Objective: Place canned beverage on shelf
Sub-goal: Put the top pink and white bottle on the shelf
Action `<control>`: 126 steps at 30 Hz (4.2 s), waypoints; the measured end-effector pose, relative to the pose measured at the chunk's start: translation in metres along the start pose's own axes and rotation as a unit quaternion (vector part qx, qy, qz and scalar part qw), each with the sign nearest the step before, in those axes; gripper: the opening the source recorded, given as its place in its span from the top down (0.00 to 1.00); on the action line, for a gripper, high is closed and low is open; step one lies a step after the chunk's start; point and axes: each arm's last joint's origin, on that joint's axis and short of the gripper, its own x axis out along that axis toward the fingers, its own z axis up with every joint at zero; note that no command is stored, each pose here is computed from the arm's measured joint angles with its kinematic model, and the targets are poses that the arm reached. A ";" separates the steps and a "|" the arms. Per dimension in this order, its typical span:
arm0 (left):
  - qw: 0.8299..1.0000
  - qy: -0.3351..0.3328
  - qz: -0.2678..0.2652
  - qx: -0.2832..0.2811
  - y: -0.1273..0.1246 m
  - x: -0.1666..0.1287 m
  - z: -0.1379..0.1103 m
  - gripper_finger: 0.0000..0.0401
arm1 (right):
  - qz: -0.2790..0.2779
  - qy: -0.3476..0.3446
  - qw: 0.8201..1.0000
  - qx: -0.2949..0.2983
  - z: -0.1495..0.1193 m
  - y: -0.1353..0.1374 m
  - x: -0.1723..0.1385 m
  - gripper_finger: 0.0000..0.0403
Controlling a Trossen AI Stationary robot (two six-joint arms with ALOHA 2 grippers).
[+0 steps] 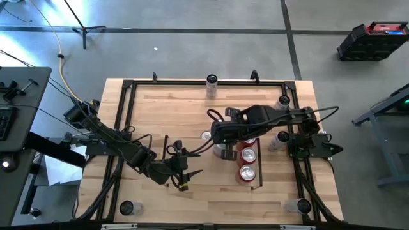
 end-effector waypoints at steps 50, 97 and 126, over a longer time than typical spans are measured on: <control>1.000 0.004 -0.023 -0.002 -0.001 0.000 0.000 0.36 | 0.016 0.012 1.000 -0.005 -0.001 0.006 0.003 1.00; 1.000 0.005 -0.025 -0.001 -0.002 0.000 0.000 0.36 | 0.036 -0.021 0.996 -0.081 0.013 0.026 0.018 1.00; 1.000 0.006 -0.026 -0.001 -0.002 0.000 0.000 0.36 | 0.005 -0.006 0.999 -0.038 -0.001 0.010 -0.004 1.00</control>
